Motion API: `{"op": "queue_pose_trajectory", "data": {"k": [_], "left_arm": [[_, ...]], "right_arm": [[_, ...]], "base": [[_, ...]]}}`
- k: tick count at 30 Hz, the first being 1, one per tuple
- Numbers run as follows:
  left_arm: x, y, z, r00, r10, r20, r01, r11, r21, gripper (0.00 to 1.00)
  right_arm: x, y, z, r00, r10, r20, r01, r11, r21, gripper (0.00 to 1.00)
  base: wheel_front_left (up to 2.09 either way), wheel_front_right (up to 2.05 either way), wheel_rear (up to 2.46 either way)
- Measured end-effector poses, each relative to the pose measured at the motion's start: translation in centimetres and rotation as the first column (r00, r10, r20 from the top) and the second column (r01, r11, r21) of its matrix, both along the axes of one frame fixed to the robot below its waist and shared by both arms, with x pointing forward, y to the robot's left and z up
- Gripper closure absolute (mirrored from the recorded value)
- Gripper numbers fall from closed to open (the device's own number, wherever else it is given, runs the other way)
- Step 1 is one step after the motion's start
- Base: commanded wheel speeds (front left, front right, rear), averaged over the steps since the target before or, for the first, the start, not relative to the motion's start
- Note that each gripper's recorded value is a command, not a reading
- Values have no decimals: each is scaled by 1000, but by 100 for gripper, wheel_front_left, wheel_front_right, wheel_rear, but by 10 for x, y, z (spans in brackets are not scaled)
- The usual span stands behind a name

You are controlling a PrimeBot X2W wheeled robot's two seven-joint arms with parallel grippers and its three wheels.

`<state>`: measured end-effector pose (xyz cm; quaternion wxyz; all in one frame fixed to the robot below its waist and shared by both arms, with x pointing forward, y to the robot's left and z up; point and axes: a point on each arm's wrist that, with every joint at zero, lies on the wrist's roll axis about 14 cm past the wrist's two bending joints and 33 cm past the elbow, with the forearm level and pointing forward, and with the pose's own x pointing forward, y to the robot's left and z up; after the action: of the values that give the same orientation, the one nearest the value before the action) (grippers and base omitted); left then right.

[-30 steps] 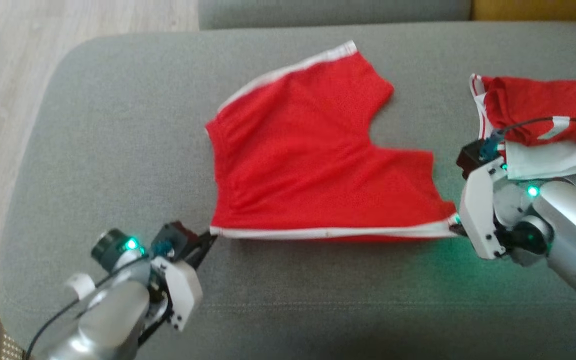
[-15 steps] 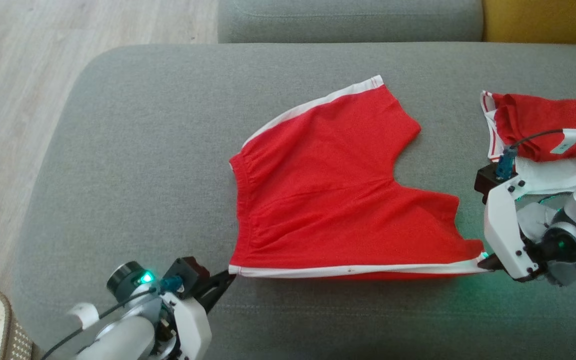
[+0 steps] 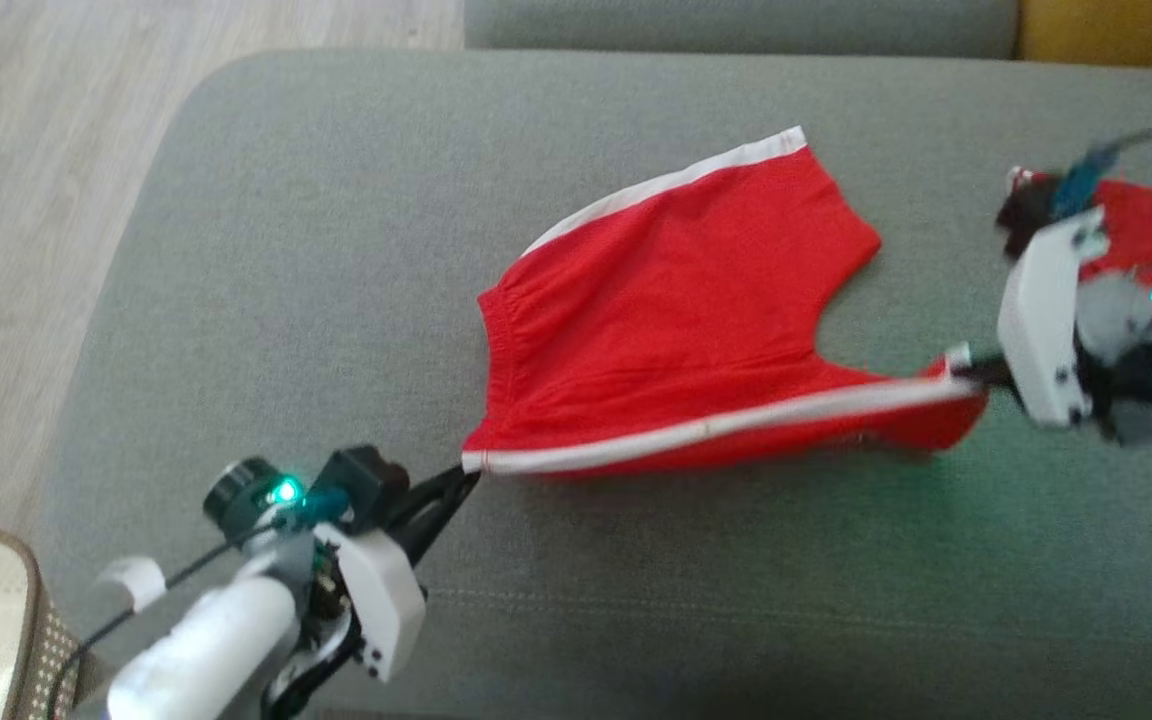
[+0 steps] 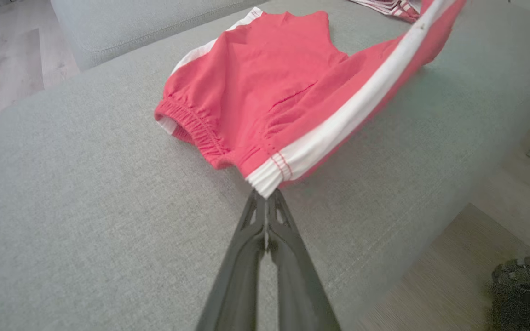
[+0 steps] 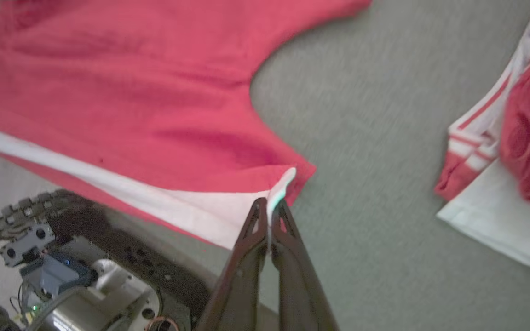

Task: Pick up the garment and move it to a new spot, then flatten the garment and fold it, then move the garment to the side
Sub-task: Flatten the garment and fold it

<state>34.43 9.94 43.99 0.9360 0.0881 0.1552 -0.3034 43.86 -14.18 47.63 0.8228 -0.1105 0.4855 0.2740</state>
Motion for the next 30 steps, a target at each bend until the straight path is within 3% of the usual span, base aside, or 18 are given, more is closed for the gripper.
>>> {"op": "queue_pose_trajectory", "data": {"k": [5,18,30], "left_arm": [[23,4,14,999,27,31,-26,999,-22,100],[96,7,17,996,85,41,-82,994,-67,100],[145,17,-18,988,155,-22,-156,986,-64,100]], "right_arm": [[38,15,19,996,-3,89,-1,999,40,100],[136,43,25,968,-22,250,0,996,89,100],[198,66,-15,954,-46,295,15,994,108,100]], "base": [[0,0,0],[0,0,0],[0,0,0]]}}
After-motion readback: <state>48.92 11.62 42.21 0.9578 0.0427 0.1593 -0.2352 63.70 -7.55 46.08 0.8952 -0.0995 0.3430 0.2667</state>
